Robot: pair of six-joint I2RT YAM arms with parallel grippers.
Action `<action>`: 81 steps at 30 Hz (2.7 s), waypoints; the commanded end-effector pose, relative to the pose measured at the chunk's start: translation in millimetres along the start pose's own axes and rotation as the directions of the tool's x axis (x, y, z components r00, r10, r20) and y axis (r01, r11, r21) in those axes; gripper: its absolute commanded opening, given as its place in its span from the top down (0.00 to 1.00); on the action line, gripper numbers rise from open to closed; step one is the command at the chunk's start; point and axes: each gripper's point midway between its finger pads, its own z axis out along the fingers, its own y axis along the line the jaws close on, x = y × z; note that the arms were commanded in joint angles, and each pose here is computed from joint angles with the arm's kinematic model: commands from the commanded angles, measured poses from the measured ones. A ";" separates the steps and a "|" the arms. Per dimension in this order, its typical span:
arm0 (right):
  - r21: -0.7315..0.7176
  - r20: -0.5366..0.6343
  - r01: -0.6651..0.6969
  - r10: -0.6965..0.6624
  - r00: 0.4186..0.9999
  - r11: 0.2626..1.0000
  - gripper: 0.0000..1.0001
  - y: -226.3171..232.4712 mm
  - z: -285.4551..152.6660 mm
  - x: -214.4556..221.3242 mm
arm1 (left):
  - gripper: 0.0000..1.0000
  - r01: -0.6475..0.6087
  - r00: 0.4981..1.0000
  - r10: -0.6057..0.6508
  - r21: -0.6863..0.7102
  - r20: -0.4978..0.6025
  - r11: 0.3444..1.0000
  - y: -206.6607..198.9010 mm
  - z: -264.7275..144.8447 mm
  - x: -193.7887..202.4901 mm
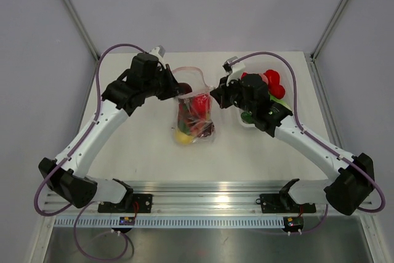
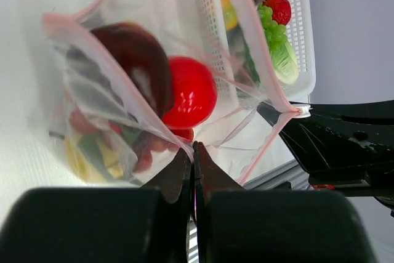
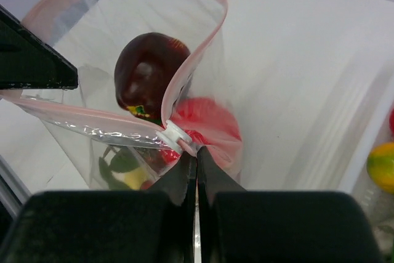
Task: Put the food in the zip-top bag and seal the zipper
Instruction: Zip the zipper food storage bag at the center of the board.
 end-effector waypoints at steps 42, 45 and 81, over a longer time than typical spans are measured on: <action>-0.317 0.180 0.111 -0.056 0.982 0.942 0.53 16.5 12.0 -0.8 | 1.00 0.060 0.995 -0.060 0.009 0.085 0.998 0.5 4.0 -12.1; -0.313 0.183 0.104 -0.047 0.982 0.944 0.64 15.7 13.7 -1.0 | 1.00 0.059 0.994 -0.060 0.011 0.087 0.998 -0.2 3.7 -12.8; -0.482 0.206 0.277 -0.200 0.958 0.831 1.00 56.7 -44.3 -24.3 | 0.25 -0.815 0.368 0.815 0.577 0.448 0.050 -123.6 -22.5 28.4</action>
